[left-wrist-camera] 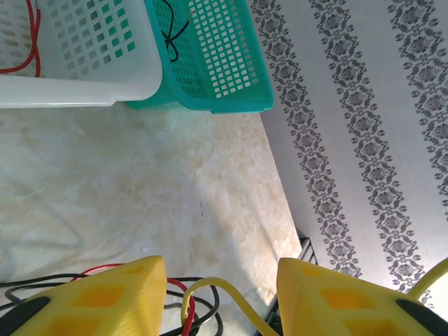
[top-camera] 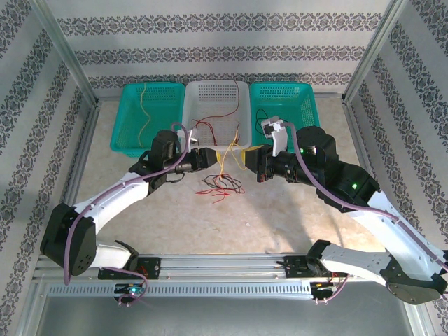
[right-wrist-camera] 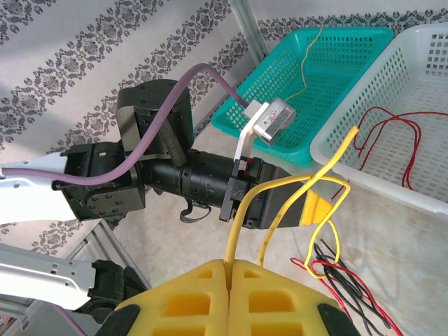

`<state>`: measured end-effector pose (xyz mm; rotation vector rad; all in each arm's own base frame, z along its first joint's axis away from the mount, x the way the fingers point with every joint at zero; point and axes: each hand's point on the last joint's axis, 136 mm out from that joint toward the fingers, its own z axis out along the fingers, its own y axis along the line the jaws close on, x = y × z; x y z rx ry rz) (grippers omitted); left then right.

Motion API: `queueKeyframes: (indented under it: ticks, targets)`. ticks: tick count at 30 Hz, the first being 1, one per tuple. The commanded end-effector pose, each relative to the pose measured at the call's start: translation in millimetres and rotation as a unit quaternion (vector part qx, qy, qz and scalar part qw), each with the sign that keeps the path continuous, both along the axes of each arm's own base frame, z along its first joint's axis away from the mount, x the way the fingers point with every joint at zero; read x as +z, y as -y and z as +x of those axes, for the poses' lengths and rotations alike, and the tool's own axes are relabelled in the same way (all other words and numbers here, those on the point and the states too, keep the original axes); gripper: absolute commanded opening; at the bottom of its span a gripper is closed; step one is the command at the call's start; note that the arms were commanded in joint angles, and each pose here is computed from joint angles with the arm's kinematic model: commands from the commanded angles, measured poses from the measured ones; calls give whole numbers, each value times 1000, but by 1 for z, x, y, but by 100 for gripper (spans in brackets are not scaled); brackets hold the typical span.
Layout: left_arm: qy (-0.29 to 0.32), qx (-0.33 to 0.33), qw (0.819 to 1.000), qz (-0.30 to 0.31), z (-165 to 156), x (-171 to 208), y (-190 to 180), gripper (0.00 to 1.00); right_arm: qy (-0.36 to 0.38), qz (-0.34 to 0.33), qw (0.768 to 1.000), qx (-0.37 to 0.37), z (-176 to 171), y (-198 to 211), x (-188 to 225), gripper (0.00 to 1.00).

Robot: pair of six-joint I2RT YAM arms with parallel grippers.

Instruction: Untangle the cables

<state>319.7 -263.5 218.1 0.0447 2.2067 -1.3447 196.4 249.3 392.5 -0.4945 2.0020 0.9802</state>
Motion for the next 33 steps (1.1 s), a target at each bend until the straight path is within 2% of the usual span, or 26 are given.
queueKeyframes:
  ticks: [1, 6, 10, 13, 15, 18, 22, 25, 28, 31, 33]
  targets:
    - [18, -5, 999, -38, -1, 15, 6, 42, 17, 28, 999, 10, -4, -5, 16, 0]
    - [36, 14, 999, -39, 5, 21, 3, 23, 15, 33, 999, 16, -6, -7, 19, 0]
    - [26, 51, 998, -8, 14, 11, -7, 0, 22, 41, 999, 22, -11, -4, 27, 0]
    - [-24, 116, 990, 75, 20, -27, -35, 0, 38, 51, 998, 19, -16, 4, 38, 0]
    - [-56, 148, 982, 108, 19, -50, -54, 0, 50, 58, 997, 14, -19, 10, 45, 0]
    - [-94, 180, 968, 147, 13, -80, -79, 0, 62, 71, 996, 12, -25, 20, 55, 0]
    - [-140, 190, 952, 197, -1, -119, -98, 0, 80, 99, 992, -2, -28, 35, 72, 0]
    - [-173, 182, 948, 195, -9, -140, -98, 0, 99, 128, 987, -21, -29, 48, 86, 0]
    - [-192, 159, 956, 153, -12, -149, -82, 0, 104, 146, 983, -30, -27, 53, 92, 0]
    - [-190, 151, 965, 103, -9, -144, -69, 0, 84, 141, 986, -23, -21, 46, 85, 0]
    - [-181, 139, 969, 91, -7, -137, -63, 0, 72, 136, 988, -17, -18, 39, 80, 0]
